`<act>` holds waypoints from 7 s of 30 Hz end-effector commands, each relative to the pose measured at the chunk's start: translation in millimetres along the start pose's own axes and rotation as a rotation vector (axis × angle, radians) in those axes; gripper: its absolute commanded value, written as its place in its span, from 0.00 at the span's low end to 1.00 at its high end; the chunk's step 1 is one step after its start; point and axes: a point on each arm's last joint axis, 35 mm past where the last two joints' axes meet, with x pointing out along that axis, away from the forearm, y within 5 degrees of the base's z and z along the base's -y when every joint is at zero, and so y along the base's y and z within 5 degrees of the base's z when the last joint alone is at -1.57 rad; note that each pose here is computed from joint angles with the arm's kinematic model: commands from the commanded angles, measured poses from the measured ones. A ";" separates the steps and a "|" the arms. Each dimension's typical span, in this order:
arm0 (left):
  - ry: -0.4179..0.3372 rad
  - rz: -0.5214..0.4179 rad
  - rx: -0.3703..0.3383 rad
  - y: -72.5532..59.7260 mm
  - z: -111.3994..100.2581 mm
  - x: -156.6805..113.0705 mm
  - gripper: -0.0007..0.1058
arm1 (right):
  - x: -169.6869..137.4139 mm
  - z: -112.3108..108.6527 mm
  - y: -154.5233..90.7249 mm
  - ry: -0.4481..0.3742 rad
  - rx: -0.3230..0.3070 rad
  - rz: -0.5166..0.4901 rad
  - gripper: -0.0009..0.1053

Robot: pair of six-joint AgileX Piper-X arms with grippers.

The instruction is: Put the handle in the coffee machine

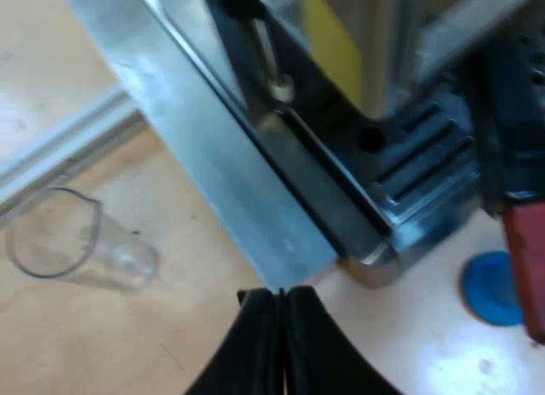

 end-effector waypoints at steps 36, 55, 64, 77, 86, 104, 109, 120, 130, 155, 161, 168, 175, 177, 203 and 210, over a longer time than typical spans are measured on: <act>0.245 -0.151 0.079 -45.3 -8.3 86.3 0.01 | -1.8 -0.5 -0.7 0.016 -0.024 -0.010 0.63; 0.312 -0.301 0.240 -105.7 -16.7 82.5 0.01 | -29.4 -14.1 -8.4 0.138 -0.001 0.039 0.60; 0.306 -0.361 0.330 -129.7 -20.3 78.9 0.01 | -34.8 -14.8 -10.5 0.142 -0.003 0.039 0.61; 0.187 -0.508 0.354 -146.0 -6.0 72.9 0.01 | -34.8 -14.9 -10.6 0.143 -0.003 0.036 0.60; 0.060 -0.659 0.355 -153.7 9.7 68.0 0.01 | -37.5 -14.1 -11.9 0.135 0.000 0.034 0.60; 0.101 -0.606 0.373 -139.6 5.2 67.9 0.01 | -42.2 -15.5 -13.9 0.146 -0.002 0.028 0.60; 0.127 -0.539 0.317 -115.5 2.9 62.3 0.01 | -42.2 -15.5 -13.9 0.147 0.038 0.025 0.60; 0.147 -0.385 0.131 -58.6 -2.4 51.0 0.01 | -42.2 -15.5 -13.8 0.146 0.038 0.028 0.60; 0.043 -0.292 0.059 -40.2 -13.3 6.6 0.34 | -42.2 -15.5 -13.8 0.146 0.050 0.027 0.60; -0.283 -0.177 -0.077 -42.9 -28.7 -72.1 0.70 | -52.5 -13.4 -99.4 0.289 0.292 -0.157 0.60; -0.339 -0.135 -0.086 -39.0 -21.1 -84.7 0.70 | -64.3 -19.1 -131.8 0.308 0.351 -0.226 0.60; -0.401 -0.087 -0.096 -36.2 -13.5 -102.5 0.70 | -91.8 -37.3 -160.4 0.359 0.425 -0.363 0.60; -0.399 -0.089 -0.121 -36.3 -13.4 -104.4 0.70 | -126.3 -45.3 -170.1 0.377 0.416 -0.476 0.60; -0.390 -0.091 -0.125 -36.5 -14.4 -104.0 0.70 | -145.9 -49.9 -170.3 0.405 0.407 -0.539 0.60; -0.646 -0.040 -0.031 -81.2 -102.3 -168.8 0.70 | -249.6 -37.4 -80.9 0.216 0.287 -0.767 0.60; -0.617 -0.074 -0.133 -88.9 -134.7 -161.7 0.70 | -264.8 -46.3 -53.1 0.162 0.261 -0.796 0.60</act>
